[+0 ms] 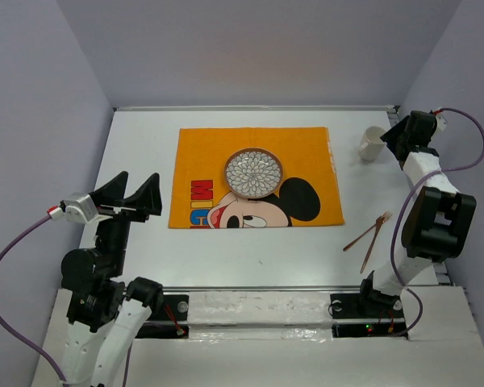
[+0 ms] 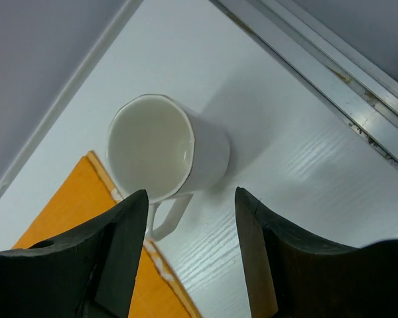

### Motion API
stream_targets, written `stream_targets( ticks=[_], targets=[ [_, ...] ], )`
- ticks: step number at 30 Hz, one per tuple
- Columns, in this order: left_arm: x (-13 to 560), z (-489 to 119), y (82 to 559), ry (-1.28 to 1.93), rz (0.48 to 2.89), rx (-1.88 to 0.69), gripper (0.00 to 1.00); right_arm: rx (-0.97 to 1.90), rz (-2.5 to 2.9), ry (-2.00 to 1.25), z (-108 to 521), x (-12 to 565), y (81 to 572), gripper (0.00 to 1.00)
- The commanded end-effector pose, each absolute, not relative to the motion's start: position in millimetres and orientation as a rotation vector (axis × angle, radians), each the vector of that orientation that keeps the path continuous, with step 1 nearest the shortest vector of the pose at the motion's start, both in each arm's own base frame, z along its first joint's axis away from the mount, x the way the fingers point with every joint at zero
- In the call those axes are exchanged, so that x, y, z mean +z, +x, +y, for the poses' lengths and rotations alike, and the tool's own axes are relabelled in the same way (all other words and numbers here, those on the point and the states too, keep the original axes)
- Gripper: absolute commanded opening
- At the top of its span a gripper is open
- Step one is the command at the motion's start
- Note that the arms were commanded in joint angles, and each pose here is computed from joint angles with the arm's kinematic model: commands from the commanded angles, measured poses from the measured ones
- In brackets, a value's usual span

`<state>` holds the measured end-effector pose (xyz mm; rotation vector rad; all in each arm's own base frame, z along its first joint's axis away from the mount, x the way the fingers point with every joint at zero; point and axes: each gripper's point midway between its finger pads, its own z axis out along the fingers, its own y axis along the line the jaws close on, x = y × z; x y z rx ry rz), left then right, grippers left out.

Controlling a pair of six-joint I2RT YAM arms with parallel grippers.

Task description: Set the dinner table for one person

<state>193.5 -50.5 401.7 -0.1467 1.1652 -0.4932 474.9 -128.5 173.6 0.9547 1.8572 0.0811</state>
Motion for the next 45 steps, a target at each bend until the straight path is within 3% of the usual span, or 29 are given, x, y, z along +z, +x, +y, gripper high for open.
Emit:
stream_targets(
  ticks=[1, 5, 7, 9, 12, 15, 16, 21, 27, 35, 45],
  targets=[
    [412, -50, 185, -0.131, 1.114, -0.498, 0.99, -0.017, 1.848, 0.933, -155, 196, 499, 0.60],
    [412, -53, 185, -0.120, 1.118, -0.514, 0.99, -0.009, 1.923, 0.903, -154, 171, 516, 0.59],
    [412, -55, 185, -0.114, 1.120, -0.521, 0.99, 0.015, 1.958, 0.897, -151, 156, 523, 0.53],
    [411, -55, 185, -0.112, 1.122, -0.520, 0.99, 0.028, 1.998, 0.901, -149, 146, 525, 0.40],
    [410, -56, 186, -0.113, 1.127, -0.519, 0.99, 0.034, 2.000, 0.916, -149, 143, 526, 0.32],
    [411, -57, 186, -0.110, 1.127, -0.522, 0.99, 0.017, 1.998, 0.905, -150, 148, 522, 0.02],
    [411, -57, 187, -0.108, 1.129, -0.523, 0.99, 0.011, 1.991, 0.897, -151, 152, 522, 0.00],
    [409, -59, 188, -0.105, 1.135, -0.526, 0.99, 0.007, 1.884, 0.734, -130, 216, 523, 0.00],
    [408, -58, 190, -0.110, 1.141, -0.516, 0.99, 0.106, 1.875, 0.457, -37, 271, 548, 0.00],
    [408, -57, 191, -0.113, 1.141, -0.514, 0.99, 0.160, 1.991, 0.310, 29, 244, 573, 0.00],
    [408, -57, 190, -0.113, 1.139, -0.514, 0.99, 0.127, 2.061, 0.265, 38, 223, 595, 0.00]
  ],
)
